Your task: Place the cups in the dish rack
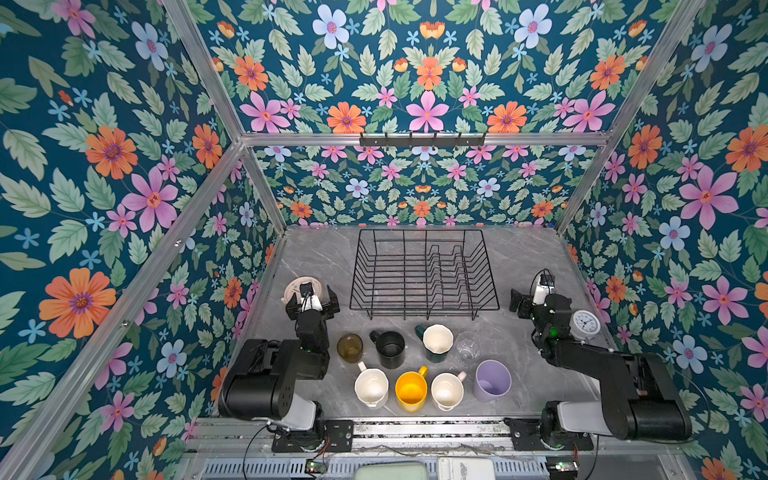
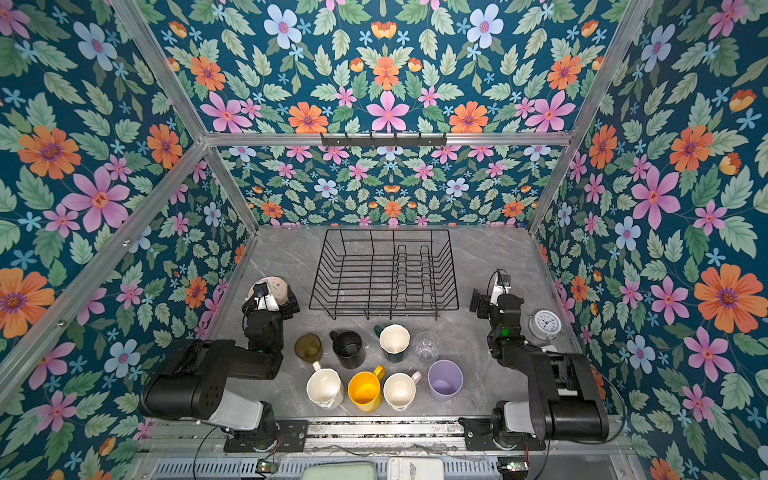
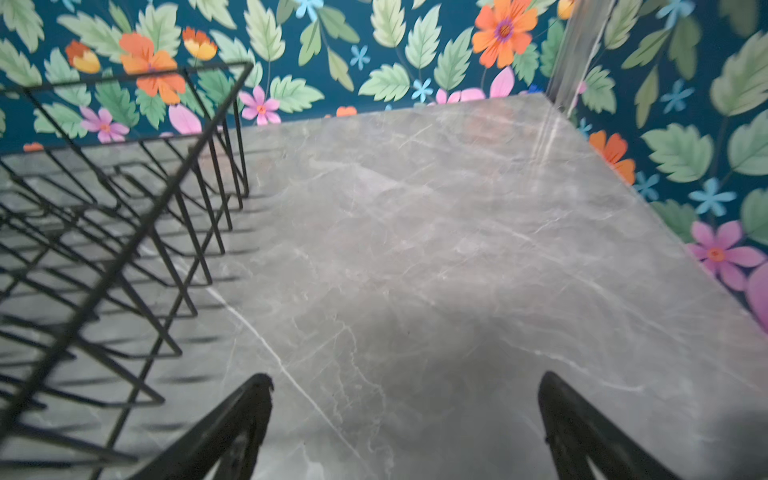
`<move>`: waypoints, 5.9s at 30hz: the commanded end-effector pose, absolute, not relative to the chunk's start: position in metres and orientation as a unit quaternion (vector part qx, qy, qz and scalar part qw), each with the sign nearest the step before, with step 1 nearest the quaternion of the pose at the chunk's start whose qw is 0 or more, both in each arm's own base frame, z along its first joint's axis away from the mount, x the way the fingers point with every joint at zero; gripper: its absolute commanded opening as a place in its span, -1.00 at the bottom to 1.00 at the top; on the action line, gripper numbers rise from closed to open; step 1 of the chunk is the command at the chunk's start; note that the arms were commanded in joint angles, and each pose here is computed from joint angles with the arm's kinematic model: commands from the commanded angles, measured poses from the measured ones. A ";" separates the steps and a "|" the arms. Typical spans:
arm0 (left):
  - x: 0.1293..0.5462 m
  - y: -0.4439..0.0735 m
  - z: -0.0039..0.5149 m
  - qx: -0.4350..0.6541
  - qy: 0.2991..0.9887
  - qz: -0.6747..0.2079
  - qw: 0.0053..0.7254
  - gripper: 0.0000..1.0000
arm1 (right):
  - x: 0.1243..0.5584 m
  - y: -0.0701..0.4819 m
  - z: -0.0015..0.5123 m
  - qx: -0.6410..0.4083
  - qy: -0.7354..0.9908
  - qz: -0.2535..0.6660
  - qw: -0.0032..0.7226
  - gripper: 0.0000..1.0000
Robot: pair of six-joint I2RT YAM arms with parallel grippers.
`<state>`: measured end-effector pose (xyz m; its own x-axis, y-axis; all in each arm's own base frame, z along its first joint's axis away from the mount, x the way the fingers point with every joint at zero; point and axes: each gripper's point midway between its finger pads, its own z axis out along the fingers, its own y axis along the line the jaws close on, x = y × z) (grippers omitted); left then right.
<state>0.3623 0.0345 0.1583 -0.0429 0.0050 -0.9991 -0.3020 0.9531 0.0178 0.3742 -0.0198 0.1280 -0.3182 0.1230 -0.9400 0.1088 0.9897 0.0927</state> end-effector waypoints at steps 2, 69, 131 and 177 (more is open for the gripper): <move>0.361 0.050 0.195 -0.176 0.712 0.116 0.670 1.00 | 0.357 -0.027 0.157 0.154 0.820 0.031 0.550 0.98; 0.200 -0.045 0.116 -0.166 0.959 -0.123 0.195 0.14 | 0.274 0.097 0.219 0.016 0.899 0.195 0.391 0.74; 0.204 -0.056 0.086 -0.209 0.958 -0.034 0.192 -1.00 | 0.269 0.109 0.204 -0.010 0.898 0.224 0.379 0.75; 0.255 -0.254 0.325 0.173 0.642 -0.637 0.391 -1.00 | 0.243 0.247 0.351 -0.173 0.688 0.608 0.356 0.78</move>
<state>0.2615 -0.2521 0.3167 -0.6565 -0.2829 -0.6992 0.6845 0.1661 -0.7099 0.2465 0.2371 0.3399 -0.7237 0.2134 -0.6563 -0.6162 0.2284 0.7537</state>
